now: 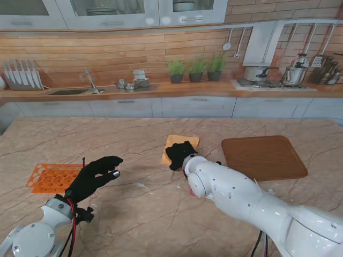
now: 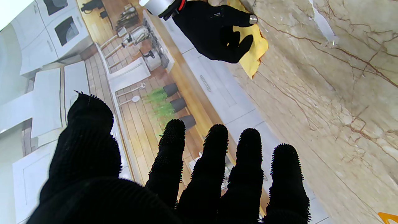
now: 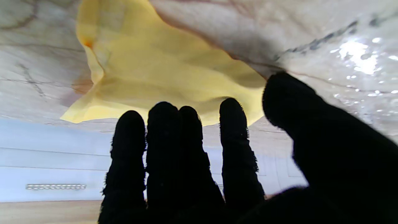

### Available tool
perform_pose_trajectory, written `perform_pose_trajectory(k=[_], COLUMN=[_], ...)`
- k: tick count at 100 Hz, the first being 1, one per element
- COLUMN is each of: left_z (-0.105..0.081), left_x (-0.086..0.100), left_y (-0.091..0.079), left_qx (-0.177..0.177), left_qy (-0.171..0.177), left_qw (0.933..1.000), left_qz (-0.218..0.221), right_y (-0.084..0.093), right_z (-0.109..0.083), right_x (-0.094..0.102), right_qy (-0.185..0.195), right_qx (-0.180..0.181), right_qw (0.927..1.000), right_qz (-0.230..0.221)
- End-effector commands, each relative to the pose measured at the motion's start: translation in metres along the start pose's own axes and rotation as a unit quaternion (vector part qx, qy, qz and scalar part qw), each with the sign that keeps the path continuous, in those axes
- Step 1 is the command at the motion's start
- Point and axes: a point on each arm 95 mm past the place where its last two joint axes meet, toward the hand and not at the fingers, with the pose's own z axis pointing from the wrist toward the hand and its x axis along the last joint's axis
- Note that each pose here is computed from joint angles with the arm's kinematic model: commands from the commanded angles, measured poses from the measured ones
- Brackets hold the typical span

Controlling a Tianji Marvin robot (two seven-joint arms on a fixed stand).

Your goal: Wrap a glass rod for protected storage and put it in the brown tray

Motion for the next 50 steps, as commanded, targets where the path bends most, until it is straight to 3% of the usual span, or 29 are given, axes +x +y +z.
perform_pose_trajectory(k=[1, 29, 50], left_z=[-0.0020, -0.0019, -0.0020], left_x=[0.0010, 0.0007, 0.0005], left_y=[0.0037, 0.0042, 0.0051], left_qx=[-0.002, -0.002, -0.004], left_qy=[0.000, -0.003, -0.004], left_qw=[1.0000, 1.0000, 0.9999], left_qz=[-0.006, -0.007, -0.009], right_y=[-0.0191, -0.0273, -0.0209], right_z=[-0.0036, -0.0032, -0.0060], right_x=[0.0080, 0.0104, 0.0118], right_qy=[0.013, 0.012, 0.007], right_qx=[0.024, 0.035, 0.016], right_qw=[0.9996, 0.9993, 0.9997], right_qz=[-0.008, -0.005, 0.019])
